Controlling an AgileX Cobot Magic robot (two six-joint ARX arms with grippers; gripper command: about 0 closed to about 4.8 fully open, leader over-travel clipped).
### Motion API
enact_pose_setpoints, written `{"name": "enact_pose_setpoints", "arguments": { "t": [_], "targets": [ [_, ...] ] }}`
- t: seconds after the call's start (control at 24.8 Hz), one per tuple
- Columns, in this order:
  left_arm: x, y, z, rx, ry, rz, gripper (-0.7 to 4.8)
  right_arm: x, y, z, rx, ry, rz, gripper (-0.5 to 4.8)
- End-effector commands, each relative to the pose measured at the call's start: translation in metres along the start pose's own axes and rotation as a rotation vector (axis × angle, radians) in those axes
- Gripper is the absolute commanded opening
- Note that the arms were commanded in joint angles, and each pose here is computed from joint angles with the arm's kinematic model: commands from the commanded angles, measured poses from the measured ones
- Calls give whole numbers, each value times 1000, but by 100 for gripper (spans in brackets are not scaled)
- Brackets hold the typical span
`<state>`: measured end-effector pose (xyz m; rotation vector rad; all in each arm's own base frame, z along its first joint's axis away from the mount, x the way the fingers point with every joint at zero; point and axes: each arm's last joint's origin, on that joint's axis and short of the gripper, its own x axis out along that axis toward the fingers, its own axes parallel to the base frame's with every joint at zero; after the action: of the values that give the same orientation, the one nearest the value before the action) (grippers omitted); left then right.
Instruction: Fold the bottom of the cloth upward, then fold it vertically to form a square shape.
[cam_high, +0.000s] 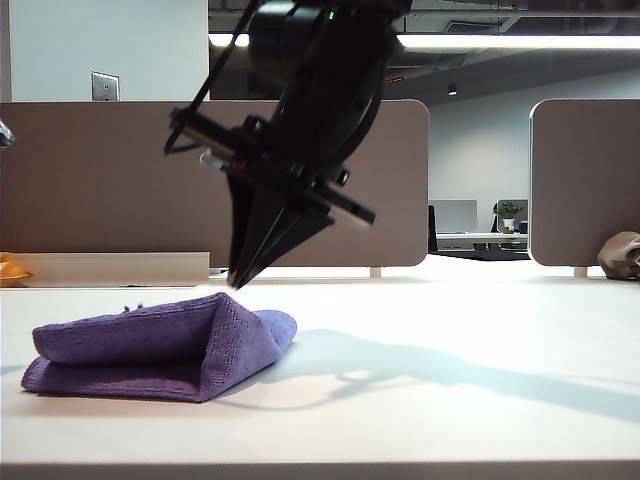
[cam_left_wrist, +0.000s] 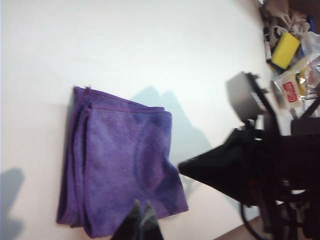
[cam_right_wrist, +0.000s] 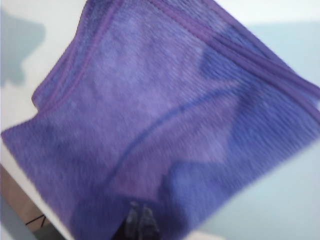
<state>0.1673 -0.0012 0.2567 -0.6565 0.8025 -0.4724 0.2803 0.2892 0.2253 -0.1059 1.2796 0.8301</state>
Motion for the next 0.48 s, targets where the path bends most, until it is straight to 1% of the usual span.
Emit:
{"name": "enact_pose_setpoints", "arguments": {
  "t": [0.04,0.24,0.48],
  "targets": [
    [-1,-1,2,41,-14,10,-5,-9,3,-3,-9,12,-12,13],
    [-1,0,0,51,3,29,-5,-8,3,-9,6,70,-19,14],
    [0,1,-2,52,22,39,-5,-2,16,-11,-25,75,-5,13]
  ]
}}
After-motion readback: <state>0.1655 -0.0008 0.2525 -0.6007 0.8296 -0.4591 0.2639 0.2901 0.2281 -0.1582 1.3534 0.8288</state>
